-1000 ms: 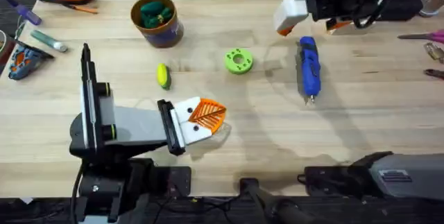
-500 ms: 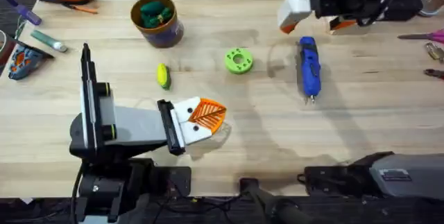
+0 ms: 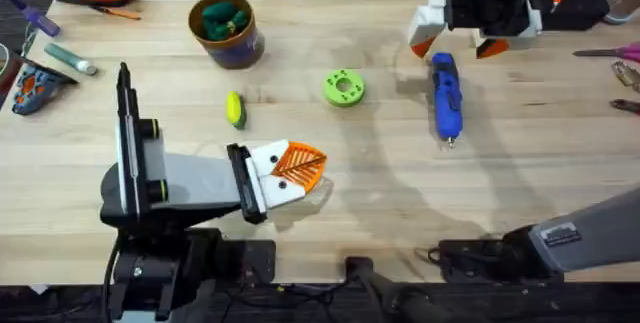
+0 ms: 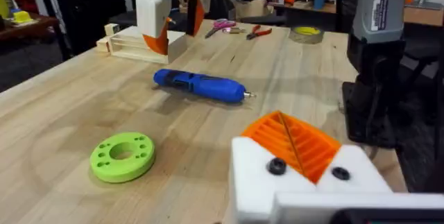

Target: Pick up the gripper from the table and insert it into the empty holder that is missing its gripper. Then pick up a screw, insert it into the mounting hole, and use the screwdriver to tighten it. Finally, clean up the table by picking up the vegetable and placing it into the bucket.

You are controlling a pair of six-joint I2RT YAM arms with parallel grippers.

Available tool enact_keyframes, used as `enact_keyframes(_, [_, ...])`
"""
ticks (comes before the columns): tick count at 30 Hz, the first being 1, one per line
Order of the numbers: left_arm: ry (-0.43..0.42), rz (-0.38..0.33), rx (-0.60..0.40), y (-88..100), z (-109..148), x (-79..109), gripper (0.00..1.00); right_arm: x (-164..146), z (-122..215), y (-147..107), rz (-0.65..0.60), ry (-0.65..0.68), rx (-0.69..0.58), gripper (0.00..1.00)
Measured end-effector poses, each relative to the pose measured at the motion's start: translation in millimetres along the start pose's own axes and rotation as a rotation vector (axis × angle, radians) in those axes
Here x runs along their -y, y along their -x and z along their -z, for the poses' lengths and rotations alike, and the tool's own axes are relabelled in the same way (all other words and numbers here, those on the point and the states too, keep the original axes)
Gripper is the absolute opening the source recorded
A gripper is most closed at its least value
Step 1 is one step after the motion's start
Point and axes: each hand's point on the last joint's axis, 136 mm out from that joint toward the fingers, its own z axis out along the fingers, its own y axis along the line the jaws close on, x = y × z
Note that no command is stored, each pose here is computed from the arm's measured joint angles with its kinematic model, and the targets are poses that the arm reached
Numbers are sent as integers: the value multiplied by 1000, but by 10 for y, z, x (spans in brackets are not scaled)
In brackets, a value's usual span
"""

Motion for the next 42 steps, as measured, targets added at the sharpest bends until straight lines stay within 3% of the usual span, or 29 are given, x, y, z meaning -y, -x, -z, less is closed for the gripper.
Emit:
enact_keyframes(9, [0, 0, 0, 0, 0, 0, 14, 243, -365, -82, -43, -17, -42, 990])
enact_keyframes(23, [0, 0, 0, 0, 0, 0, 14, 407, -742, -92, 25, -23, -97, 991])
enact_keyframes(42, [0, 0, 0, 0, 0, 0, 14, 419, -1149, -113, 65, -36, -173, 991])
